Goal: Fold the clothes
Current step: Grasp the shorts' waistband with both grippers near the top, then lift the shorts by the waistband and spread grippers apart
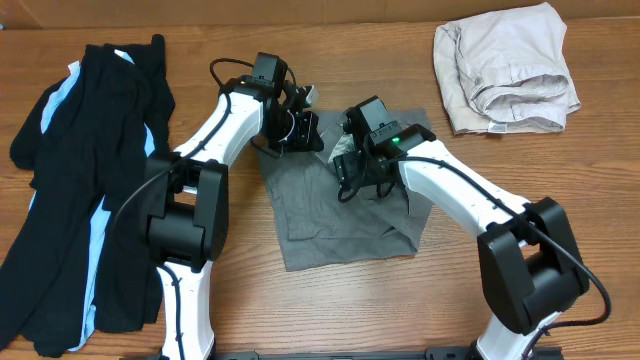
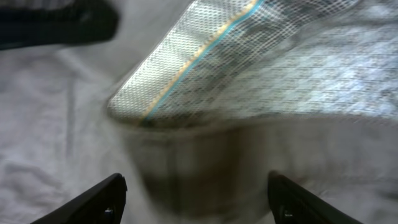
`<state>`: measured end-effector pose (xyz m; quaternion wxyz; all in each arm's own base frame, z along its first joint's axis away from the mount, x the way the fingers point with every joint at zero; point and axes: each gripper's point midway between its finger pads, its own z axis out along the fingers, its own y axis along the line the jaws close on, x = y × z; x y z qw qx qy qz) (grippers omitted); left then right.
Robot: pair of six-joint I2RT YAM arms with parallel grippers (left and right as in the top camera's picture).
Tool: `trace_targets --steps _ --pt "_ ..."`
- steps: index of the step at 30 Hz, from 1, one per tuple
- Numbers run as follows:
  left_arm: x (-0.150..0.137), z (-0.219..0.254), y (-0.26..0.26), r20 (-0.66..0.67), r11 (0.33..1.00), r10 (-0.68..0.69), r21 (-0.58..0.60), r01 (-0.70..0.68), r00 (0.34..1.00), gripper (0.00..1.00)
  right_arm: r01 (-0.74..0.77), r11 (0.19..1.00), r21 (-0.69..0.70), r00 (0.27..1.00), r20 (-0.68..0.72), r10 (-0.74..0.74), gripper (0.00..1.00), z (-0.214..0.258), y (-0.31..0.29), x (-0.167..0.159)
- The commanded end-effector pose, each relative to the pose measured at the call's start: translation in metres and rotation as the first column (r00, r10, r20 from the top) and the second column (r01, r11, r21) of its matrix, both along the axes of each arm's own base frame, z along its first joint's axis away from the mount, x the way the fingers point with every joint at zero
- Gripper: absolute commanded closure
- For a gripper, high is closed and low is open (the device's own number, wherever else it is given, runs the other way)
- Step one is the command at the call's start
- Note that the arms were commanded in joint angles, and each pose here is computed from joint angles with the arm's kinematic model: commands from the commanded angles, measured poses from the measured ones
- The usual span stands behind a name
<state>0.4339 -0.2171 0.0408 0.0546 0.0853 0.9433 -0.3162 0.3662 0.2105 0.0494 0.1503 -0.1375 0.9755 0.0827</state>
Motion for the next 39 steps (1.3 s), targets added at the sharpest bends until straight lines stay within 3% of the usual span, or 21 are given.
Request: trace_targets --steps 1,10,12,14,15,22,29,34,39 --pt "-0.001 0.007 0.004 0.0 1.0 0.007 -0.019 -0.007 1.0 0.96 0.031 0.998 -0.063 0.997 0.071 -0.027 0.23 0.002 -0.011 0.02" --pt "0.002 0.007 0.013 -0.004 0.999 0.027 -0.018 -0.027 1.0 0.96 0.077 0.987 -0.142 0.993 0.094 -0.064 0.27 -0.017 -0.027 0.033" --pt "0.003 0.007 0.015 -0.003 0.999 0.032 -0.017 -0.032 0.999 0.96 0.098 0.983 -0.153 0.991 0.105 -0.082 0.47 -0.016 -0.034 0.037" --pt "0.006 0.007 0.019 0.0 0.999 0.042 -0.012 -0.042 0.999 0.96 0.134 0.981 -0.138 0.986 0.117 -0.118 0.9 -0.009 -0.041 0.042" --pt "0.008 0.008 0.022 0.006 0.999 0.046 -0.01 -0.046 0.999 0.96 0.161 0.979 -0.126 0.981 0.126 -0.145 0.96 -0.002 -0.046 0.046" --pt "0.032 0.057 0.065 0.063 0.997 0.08 -0.004 -0.08 0.995 0.96 0.251 0.968 -0.017 0.945 0.221 -0.242 0.96 0.107 -0.081 0.064" --pt "0.061 0.173 0.114 0.283 0.989 0.104 0.075 -0.131 0.953 0.96 0.24 0.958 0.158 0.878 0.386 -0.283 0.96 0.247 -0.109 0.059" --pt "0.06 0.275 0.141 0.504 0.974 0.128 0.101 -0.205 0.854 0.96 0.229 0.944 0.238 0.832 0.456 -0.317 0.96 0.312 -0.134 0.042" --pt "0.035 0.372 0.16 0.714 0.946 0.143 0.105 -0.306 0.686 0.96 0.218 0.944 0.246 0.78 0.538 -0.32 0.96 0.365 -0.152 0.015"
